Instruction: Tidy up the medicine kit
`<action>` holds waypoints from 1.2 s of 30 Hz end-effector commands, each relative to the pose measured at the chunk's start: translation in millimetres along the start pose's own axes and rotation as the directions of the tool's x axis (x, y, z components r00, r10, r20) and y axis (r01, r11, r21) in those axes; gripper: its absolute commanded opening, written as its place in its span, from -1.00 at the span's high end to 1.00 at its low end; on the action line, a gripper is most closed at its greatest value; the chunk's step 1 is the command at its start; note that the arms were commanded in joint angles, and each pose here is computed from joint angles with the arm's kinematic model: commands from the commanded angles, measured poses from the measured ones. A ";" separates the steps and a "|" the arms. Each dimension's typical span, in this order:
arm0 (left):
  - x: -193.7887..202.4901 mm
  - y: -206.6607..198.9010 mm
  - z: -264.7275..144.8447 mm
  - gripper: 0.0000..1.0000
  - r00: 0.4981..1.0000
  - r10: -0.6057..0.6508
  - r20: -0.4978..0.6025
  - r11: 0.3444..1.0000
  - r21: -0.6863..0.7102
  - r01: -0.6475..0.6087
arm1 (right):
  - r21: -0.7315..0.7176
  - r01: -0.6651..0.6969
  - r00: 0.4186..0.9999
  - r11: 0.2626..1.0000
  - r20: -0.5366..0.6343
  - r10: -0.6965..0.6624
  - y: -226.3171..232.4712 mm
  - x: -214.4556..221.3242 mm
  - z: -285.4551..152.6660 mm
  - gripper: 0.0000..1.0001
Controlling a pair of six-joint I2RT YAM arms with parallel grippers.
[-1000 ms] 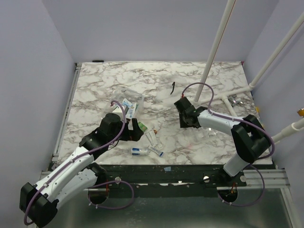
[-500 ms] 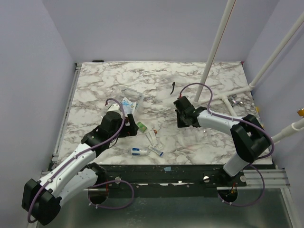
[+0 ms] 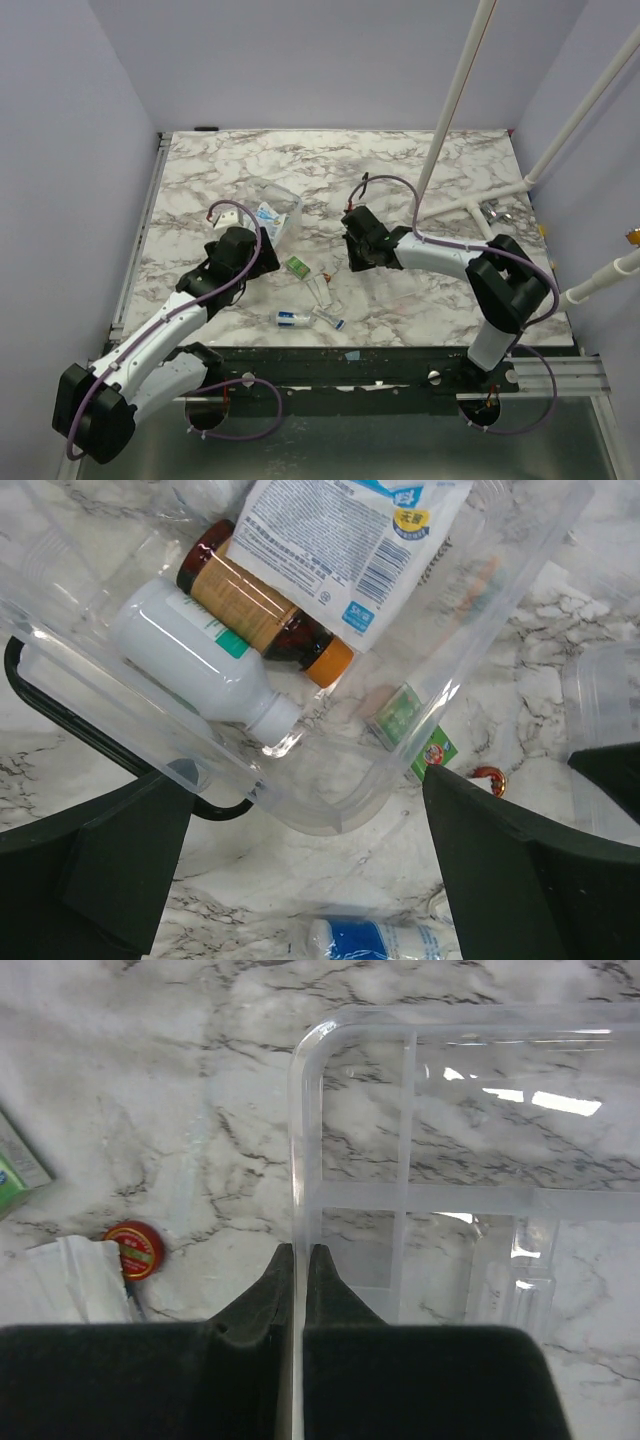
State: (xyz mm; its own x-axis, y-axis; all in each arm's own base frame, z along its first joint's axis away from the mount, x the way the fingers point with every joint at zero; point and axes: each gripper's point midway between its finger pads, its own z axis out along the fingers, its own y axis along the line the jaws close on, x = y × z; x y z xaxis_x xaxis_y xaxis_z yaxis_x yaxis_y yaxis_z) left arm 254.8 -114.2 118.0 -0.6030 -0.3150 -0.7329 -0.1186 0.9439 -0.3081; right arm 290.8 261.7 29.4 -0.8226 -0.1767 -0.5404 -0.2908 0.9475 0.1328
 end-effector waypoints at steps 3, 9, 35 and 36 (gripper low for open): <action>-43.4 -0.5 0.8 -0.96 0.987 -0.105 0.121 0.993 -0.048 0.111 | -0.117 0.089 0.995 0.989 -0.029 -0.093 45.7 4.6 7.5 0.99; -58.5 14.5 -2.2 -0.96 0.977 -0.132 0.168 0.983 -0.108 0.151 | -0.150 0.143 0.987 0.978 -0.056 -0.153 67.8 15.5 13.6 0.97; -71.9 -10.7 -65.6 -0.97 0.982 -0.015 0.190 0.987 0.162 -0.016 | -0.103 0.213 0.973 0.972 0.117 -0.201 82.1 -41.4 -44.6 0.11; -71.7 -11.9 -68.3 -0.97 0.982 0.001 0.189 0.985 0.172 -0.034 | -0.117 0.222 0.970 0.968 0.124 -0.208 86.7 -43.0 -46.8 0.09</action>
State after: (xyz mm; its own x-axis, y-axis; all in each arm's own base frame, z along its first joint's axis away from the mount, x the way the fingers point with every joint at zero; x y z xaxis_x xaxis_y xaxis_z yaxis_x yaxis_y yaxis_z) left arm 256.2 -84.3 198.5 -0.4205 -0.4131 -0.8078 -0.1035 0.9064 -0.4096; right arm 277.4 326.0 70.8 -0.7310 -0.3253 -0.5998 -0.4747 0.8739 0.1045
